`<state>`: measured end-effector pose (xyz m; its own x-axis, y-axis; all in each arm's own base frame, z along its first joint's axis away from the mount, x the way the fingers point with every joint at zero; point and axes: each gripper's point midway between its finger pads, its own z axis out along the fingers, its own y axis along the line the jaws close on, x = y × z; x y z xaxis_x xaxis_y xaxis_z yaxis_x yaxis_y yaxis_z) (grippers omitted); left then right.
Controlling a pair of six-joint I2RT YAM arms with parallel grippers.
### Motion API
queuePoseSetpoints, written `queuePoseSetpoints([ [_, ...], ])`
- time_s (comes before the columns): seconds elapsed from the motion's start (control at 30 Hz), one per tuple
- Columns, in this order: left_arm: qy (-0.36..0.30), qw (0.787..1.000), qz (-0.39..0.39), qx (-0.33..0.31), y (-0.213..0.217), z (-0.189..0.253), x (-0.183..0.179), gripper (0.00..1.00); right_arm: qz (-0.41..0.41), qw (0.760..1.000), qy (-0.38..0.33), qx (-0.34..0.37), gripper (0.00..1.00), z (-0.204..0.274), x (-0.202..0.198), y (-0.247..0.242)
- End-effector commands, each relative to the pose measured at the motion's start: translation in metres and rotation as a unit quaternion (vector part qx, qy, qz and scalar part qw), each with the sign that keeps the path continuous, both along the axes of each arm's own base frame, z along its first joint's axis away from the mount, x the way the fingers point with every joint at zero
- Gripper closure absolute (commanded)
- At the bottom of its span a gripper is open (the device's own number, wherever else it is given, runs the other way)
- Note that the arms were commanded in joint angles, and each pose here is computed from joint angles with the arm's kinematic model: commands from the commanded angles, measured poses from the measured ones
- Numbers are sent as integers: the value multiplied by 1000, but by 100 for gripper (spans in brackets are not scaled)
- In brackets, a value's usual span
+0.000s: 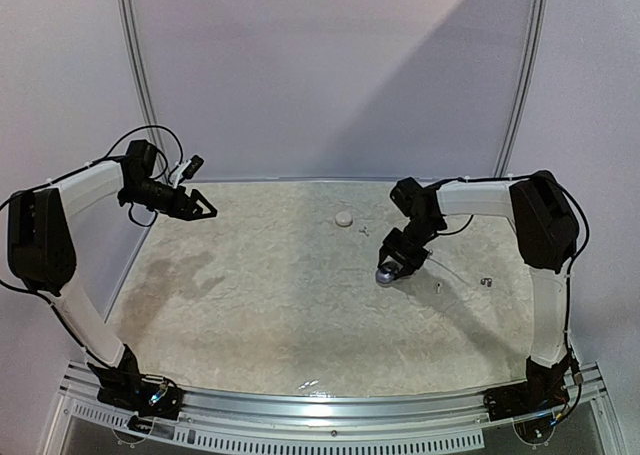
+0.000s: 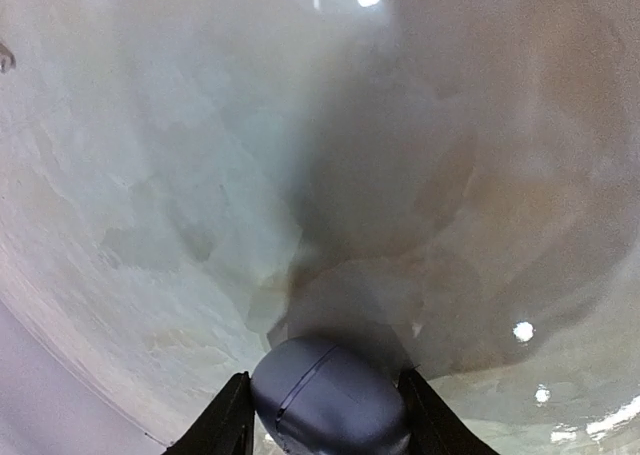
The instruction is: Insert the wireless bluetooth earbuds into the charging case
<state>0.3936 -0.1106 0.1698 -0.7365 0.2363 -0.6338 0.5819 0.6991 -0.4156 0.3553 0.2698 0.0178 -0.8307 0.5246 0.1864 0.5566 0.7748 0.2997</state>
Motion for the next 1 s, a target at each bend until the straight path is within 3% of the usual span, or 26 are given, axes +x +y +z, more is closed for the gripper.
queuePoseSetpoints([
  [0.0,-1,1000,-1,3,1,5,-5,13,32,997,26,-60,52,-30,-29,-18],
  [0.17,-7,1000,-6,9,-3,9,-8,13,72,995,-4,-62,58,-28,-24,-12],
  [0.47,-25,998,-55,22,-31,16,-36,14,171,978,-118,-17,69,2,-6,20],
  [0.8,-48,992,-106,38,-53,16,-68,16,277,927,-253,19,74,56,-7,58],
  [0.97,-113,988,-102,21,-70,41,-71,17,311,897,-311,34,74,96,-11,81],
])
